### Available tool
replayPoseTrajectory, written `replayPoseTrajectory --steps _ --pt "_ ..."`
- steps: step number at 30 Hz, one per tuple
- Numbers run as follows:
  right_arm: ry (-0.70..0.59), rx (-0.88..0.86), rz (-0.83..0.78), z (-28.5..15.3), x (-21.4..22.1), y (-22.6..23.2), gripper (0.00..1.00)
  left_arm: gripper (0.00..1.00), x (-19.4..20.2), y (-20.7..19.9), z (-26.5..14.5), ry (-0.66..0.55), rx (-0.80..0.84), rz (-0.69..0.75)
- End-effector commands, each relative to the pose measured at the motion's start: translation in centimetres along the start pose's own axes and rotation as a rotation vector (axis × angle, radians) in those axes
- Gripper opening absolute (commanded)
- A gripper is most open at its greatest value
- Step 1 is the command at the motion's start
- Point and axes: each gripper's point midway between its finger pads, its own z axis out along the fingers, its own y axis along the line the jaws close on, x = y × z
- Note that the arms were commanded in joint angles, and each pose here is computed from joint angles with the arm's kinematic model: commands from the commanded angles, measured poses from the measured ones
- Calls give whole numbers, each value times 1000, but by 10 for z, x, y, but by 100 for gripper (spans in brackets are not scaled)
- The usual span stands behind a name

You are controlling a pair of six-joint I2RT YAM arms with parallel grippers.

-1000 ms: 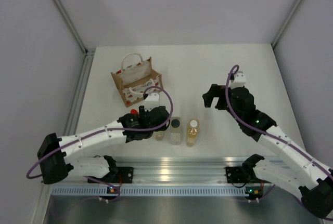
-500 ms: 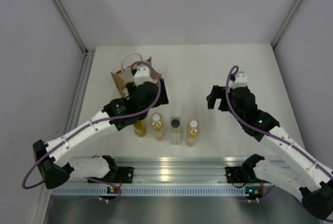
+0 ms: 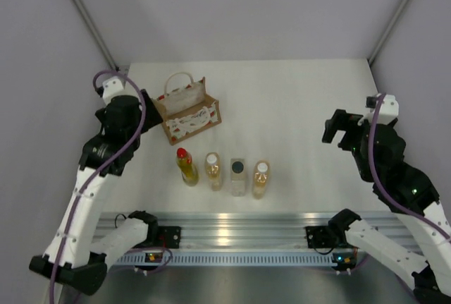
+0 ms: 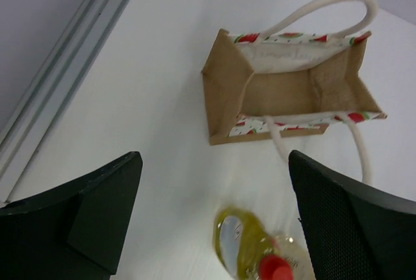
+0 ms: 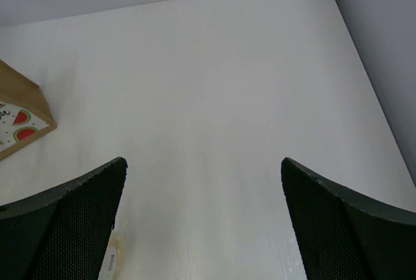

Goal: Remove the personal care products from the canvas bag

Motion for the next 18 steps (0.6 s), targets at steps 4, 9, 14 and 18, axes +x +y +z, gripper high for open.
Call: replayPoseTrajectory --steps 4,9,14,18 --pt "55 143 -75 -32 17 -52 100 98 28 58 -54 46 -40 132" --pt "10 176 -61 -45 27 -72 99 98 52 58 -73 73 79 121" --pt "-8 117 -64 -54 29 -71 99 98 56 55 -87 62 161 110" --pt "-22 83 -53 -59 29 -70 99 98 62 53 -93 60 202 95"
